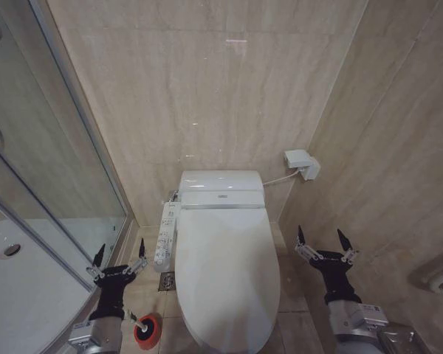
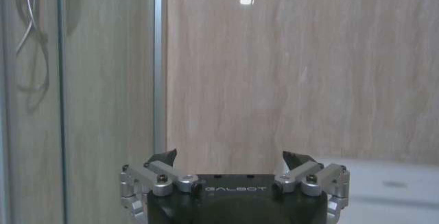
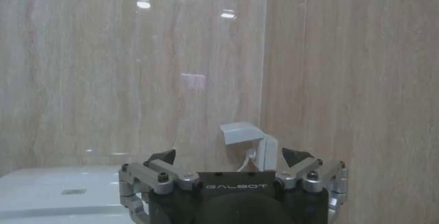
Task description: Open the toilet lid, clean the toilet bowl with a toilet brush, close the toilet lid, and flush.
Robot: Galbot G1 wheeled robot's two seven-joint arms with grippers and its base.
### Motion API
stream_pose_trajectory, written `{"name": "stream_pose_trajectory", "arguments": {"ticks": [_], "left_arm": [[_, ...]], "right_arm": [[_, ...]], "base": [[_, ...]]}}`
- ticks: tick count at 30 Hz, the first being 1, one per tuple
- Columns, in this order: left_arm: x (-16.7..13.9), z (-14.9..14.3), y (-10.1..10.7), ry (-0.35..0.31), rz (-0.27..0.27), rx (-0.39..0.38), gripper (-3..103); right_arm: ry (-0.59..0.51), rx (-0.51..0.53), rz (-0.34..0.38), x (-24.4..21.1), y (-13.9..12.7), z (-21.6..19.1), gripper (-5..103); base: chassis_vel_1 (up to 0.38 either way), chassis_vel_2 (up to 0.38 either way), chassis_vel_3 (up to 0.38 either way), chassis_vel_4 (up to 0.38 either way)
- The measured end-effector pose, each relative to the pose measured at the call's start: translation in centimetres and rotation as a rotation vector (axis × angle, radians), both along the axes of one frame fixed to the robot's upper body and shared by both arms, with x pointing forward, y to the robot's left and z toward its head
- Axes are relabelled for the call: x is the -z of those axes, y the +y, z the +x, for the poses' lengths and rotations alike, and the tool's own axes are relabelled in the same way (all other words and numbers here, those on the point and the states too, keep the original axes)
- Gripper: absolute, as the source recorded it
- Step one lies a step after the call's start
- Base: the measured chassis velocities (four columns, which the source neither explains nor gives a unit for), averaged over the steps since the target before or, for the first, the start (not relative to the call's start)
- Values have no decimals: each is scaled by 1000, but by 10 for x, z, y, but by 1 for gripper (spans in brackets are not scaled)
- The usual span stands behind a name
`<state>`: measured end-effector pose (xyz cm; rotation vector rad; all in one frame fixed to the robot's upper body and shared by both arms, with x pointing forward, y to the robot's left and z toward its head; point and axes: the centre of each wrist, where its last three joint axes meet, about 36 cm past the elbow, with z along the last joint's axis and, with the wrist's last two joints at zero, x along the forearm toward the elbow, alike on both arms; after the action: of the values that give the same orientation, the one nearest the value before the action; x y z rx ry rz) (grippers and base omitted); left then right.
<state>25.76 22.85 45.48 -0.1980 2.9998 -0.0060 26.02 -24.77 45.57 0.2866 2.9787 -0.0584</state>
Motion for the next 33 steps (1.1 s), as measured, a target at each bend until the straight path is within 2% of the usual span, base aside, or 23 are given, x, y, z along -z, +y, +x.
{"name": "stream_pose_trajectory", "arguments": {"ticks": [1,4,6,33], "left_arm": [[0,0,0,0,0,0,100],[14,6,9,1,55,-16,100],[19,6,10,7,59,-22,100],[35,16,2,6,53,-2,100]], "right_arm": [[0,0,0,0,0,0,100],[0,0,0,0,0,0,100],[0,0,0,0,0,0,100],[0,0,0,0,0,0,100]], "base": [[0,0,0,0],[0,0,0,0],[0,0,0,0],[-35,34,28,-31]]}}
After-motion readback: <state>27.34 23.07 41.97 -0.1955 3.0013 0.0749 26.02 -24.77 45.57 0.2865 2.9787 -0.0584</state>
